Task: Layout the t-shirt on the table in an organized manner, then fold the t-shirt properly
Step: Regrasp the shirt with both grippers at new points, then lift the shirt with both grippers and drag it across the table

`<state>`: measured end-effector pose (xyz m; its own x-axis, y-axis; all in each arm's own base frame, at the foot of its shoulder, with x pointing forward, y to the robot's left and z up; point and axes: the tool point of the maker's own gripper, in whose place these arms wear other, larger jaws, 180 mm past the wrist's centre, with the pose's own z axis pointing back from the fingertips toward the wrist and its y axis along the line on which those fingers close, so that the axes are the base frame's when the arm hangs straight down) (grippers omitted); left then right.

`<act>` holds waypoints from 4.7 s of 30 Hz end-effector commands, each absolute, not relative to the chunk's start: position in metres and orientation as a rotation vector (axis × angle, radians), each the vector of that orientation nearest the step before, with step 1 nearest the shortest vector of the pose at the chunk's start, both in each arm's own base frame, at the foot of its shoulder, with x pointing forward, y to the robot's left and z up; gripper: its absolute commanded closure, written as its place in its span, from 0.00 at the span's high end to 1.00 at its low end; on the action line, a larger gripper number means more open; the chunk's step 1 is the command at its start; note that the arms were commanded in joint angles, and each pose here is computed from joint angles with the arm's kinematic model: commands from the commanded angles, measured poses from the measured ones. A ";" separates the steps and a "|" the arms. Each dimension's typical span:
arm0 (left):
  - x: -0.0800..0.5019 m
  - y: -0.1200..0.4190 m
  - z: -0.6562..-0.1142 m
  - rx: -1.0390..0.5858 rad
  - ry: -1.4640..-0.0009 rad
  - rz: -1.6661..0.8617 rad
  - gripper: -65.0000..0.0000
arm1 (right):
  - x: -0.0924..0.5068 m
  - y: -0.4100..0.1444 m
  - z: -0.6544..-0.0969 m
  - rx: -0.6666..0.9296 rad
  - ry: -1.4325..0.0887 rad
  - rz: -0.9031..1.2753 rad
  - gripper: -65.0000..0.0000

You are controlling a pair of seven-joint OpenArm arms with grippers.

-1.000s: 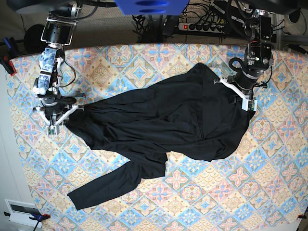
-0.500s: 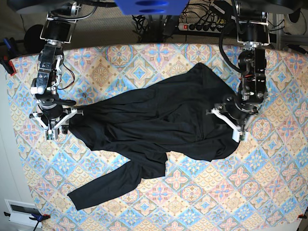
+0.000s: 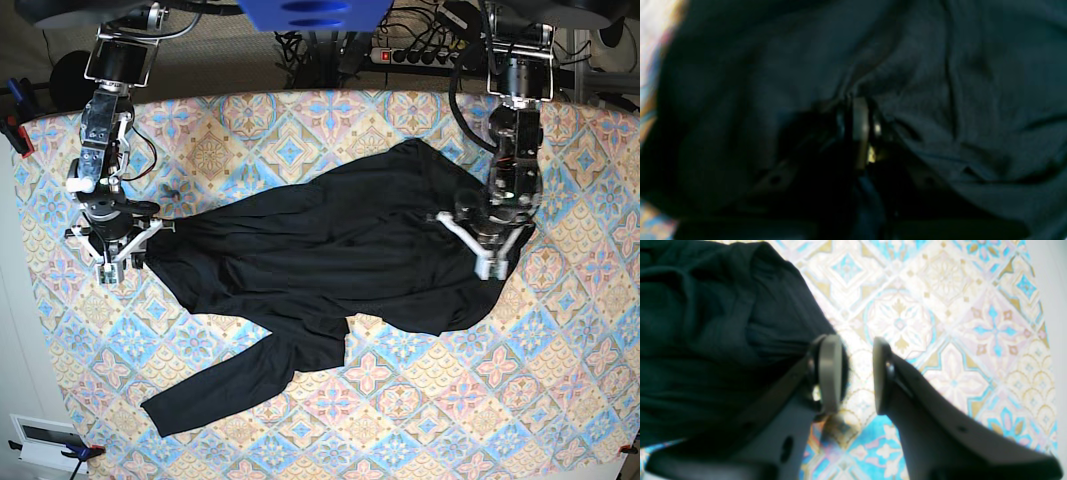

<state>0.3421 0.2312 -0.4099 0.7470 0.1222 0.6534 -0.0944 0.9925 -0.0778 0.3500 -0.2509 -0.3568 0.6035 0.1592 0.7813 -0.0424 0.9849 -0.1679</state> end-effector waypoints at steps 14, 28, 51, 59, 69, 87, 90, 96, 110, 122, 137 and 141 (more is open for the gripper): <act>0.349 0.348 -0.323 0.114 -0.972 0.392 0.00 | 0.323 -0.122 -0.349 0.042 -0.965 0.451 0.24; 0.316 0.413 -0.295 0.202 -1.044 0.591 0.00 | 0.318 -0.104 -0.361 0.078 -0.930 0.494 0.24; 0.137 0.327 -0.351 -0.001 -0.666 0.447 0.00 | 0.464 -0.098 -0.340 -0.013 -0.924 0.583 0.25; 0.135 0.326 -0.352 -0.002 -0.658 0.445 0.00 | 0.452 -0.058 -0.382 -0.004 -0.786 0.725 0.45; 0.139 0.325 -0.351 -0.007 -0.667 0.445 0.00 | 0.462 -0.055 -0.389 -0.039 -0.762 0.794 0.47; 0.168 0.318 -0.344 -0.038 -0.729 0.430 0.00 | 0.429 -0.050 -0.426 0.089 -0.616 0.924 0.24; 0.174 0.318 -0.344 -0.045 -0.740 0.437 0.00 | 0.422 -0.037 -0.425 0.186 -0.622 0.878 0.04; 0.200 0.302 -0.343 -0.072 -0.769 0.391 0.00 | 0.428 -0.034 -0.400 0.332 -0.688 0.760 0.00; 0.242 0.238 -0.381 -0.125 -0.704 0.228 0.00 | 0.475 -0.086 -0.270 0.361 -0.982 0.608 0.00; 0.287 0.180 -0.413 -0.214 -0.651 0.172 0.00 | 0.501 -0.109 -0.178 0.529 -1.194 0.466 0.00; 0.413 0.058 -0.453 -0.244 -0.680 0.032 0.00 | 0.472 -0.137 -0.116 0.856 -1.258 0.356 0.00; 0.445 0.051 -0.455 -0.209 -0.740 0.036 0.00 | 0.451 -0.141 -0.147 0.840 -1.197 0.356 0.00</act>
